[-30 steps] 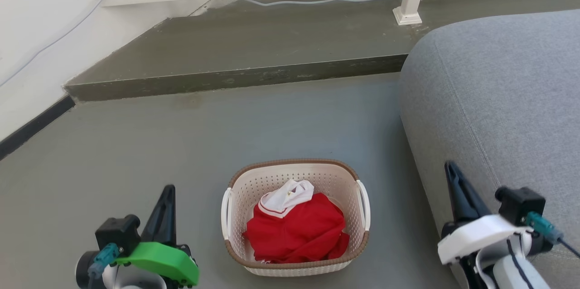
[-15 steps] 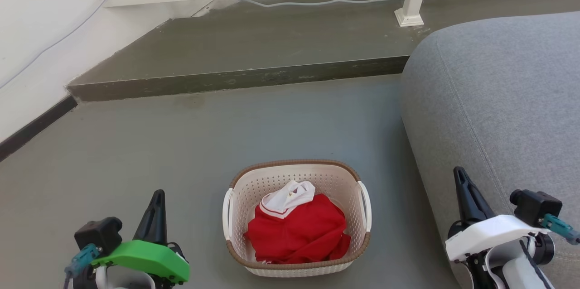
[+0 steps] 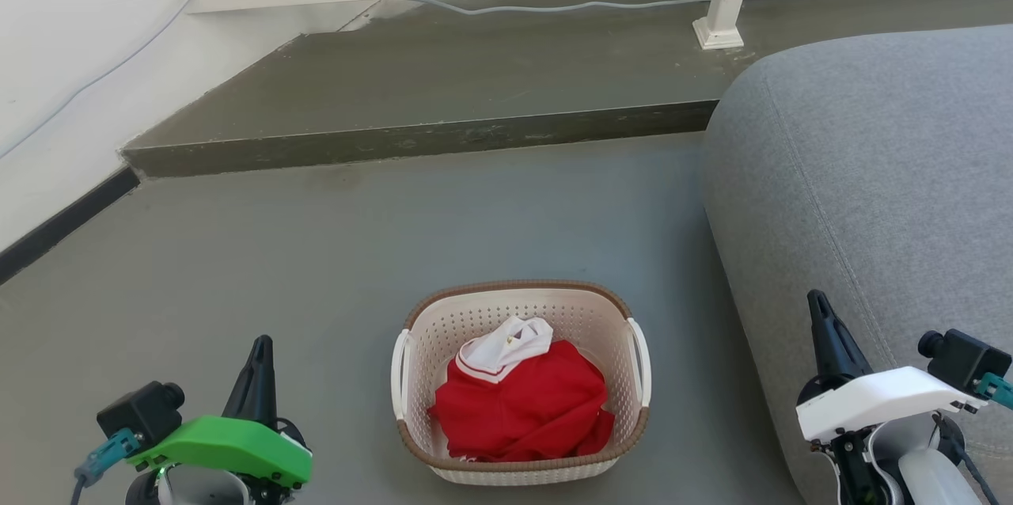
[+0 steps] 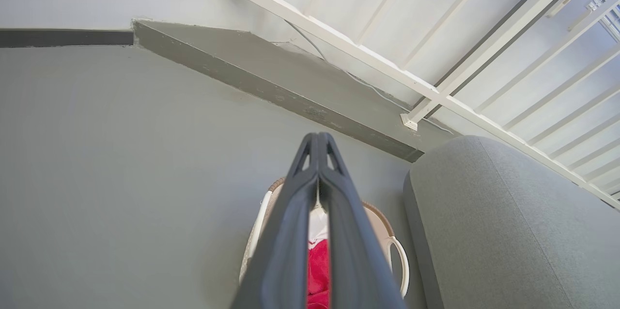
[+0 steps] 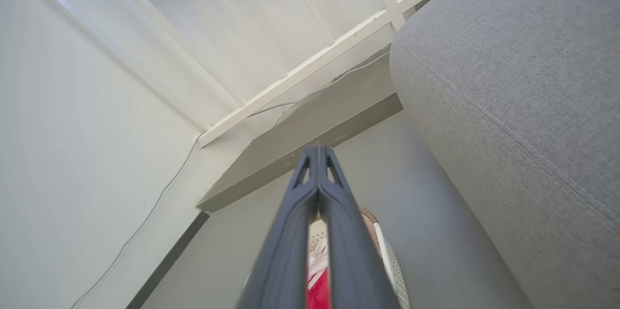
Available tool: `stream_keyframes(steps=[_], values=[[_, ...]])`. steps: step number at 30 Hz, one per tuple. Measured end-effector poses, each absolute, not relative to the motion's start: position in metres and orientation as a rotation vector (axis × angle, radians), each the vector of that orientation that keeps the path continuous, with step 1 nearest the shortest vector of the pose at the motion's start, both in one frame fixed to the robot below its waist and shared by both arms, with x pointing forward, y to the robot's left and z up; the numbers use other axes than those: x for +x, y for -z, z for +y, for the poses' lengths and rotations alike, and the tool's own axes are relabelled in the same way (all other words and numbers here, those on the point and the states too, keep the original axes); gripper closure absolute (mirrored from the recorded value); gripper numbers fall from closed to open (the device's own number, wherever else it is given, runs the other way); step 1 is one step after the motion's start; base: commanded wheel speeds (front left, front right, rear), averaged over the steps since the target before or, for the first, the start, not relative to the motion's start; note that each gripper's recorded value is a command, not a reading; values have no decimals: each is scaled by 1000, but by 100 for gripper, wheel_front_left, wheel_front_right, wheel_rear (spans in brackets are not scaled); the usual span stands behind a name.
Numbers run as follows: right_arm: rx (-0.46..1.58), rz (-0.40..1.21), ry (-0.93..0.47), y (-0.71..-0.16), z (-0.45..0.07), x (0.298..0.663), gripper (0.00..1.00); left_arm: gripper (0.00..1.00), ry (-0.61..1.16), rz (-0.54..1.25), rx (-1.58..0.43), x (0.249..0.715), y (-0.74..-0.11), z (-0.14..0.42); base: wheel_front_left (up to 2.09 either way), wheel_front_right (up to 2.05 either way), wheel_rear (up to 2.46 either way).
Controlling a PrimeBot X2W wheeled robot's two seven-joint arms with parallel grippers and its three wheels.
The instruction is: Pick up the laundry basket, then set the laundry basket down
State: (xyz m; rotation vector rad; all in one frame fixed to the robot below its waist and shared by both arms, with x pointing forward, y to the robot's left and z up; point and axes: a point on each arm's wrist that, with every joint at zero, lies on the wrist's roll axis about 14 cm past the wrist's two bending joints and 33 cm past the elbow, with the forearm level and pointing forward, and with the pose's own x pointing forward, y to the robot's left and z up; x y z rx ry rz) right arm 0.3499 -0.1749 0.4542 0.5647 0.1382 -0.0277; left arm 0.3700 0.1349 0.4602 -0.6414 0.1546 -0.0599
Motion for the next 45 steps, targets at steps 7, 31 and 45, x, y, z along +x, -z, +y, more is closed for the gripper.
stream_keyframes(steps=[7, 31, 45], values=[[662, 144, 55, -454, -179, 352, 100, 100, 33, 167, -733, 370, -459, 142, 0, 0, 0], [1000, 143, 104, -458, -190, 361, 100, 100, -40, 185, -1037, 370, -457, 161, 0, 0, 0], [1190, 131, 116, -460, -195, 364, 100, 100, -57, 174, -1211, 371, -461, 169, 0, 0, 0]])
